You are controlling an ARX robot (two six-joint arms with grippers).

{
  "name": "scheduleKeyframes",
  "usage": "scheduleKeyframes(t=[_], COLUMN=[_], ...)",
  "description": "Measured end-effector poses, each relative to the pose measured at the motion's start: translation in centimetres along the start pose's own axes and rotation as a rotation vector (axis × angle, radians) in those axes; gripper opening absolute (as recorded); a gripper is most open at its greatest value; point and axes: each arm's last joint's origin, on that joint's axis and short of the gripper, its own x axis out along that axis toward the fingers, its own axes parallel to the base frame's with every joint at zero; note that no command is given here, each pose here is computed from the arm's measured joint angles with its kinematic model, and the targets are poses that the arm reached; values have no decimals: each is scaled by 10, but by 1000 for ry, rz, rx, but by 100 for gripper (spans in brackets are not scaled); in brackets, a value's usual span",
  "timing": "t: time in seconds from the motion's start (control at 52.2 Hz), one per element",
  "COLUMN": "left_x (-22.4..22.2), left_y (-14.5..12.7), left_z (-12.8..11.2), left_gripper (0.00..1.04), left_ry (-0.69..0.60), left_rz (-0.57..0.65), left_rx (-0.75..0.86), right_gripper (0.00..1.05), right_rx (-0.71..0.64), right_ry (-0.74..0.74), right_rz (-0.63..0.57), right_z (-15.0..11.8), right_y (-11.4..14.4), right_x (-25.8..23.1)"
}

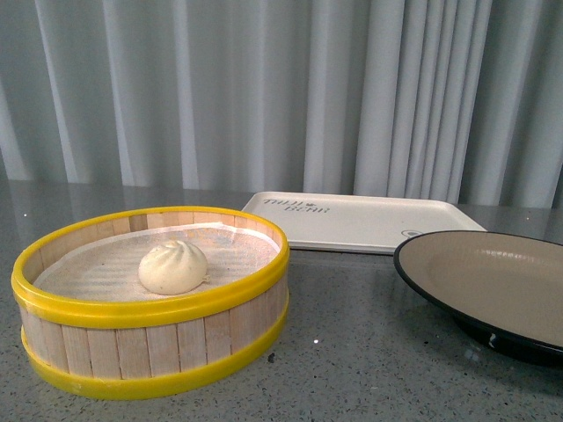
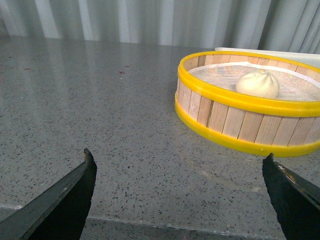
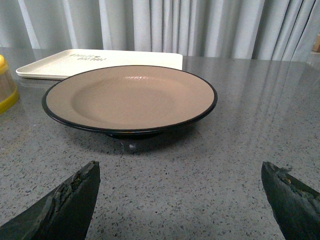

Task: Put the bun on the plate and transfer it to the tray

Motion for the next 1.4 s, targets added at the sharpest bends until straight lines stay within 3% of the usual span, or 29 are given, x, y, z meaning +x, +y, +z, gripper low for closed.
scheduleKeyframes(t=[0.9, 1.015, 1.073, 1.149, 1.264, 1.398], left_x=[0, 7, 17, 36, 88, 148], left_y=[0, 2, 4, 9, 20, 23], left_z=[0, 0, 8, 26, 73, 88], left_gripper=[98, 98, 98, 98, 98, 98], left_ry=[0, 140, 139, 82, -77, -68], left_rz=[0, 213, 236, 200, 32, -157], left_rx=[0, -141, -208, -261, -253, -183], right_gripper=[96, 96, 96, 96, 96, 96], right_rx=[0, 0, 0, 0, 0, 0], right_ry=[0, 0, -1, 0, 0, 0], right_rz=[0, 0, -1, 0, -1, 0], right_z=[0, 0, 0, 0, 0, 0], right_y=[0, 0, 0, 0, 0, 0], right_x=[0, 0, 0, 0, 0, 0])
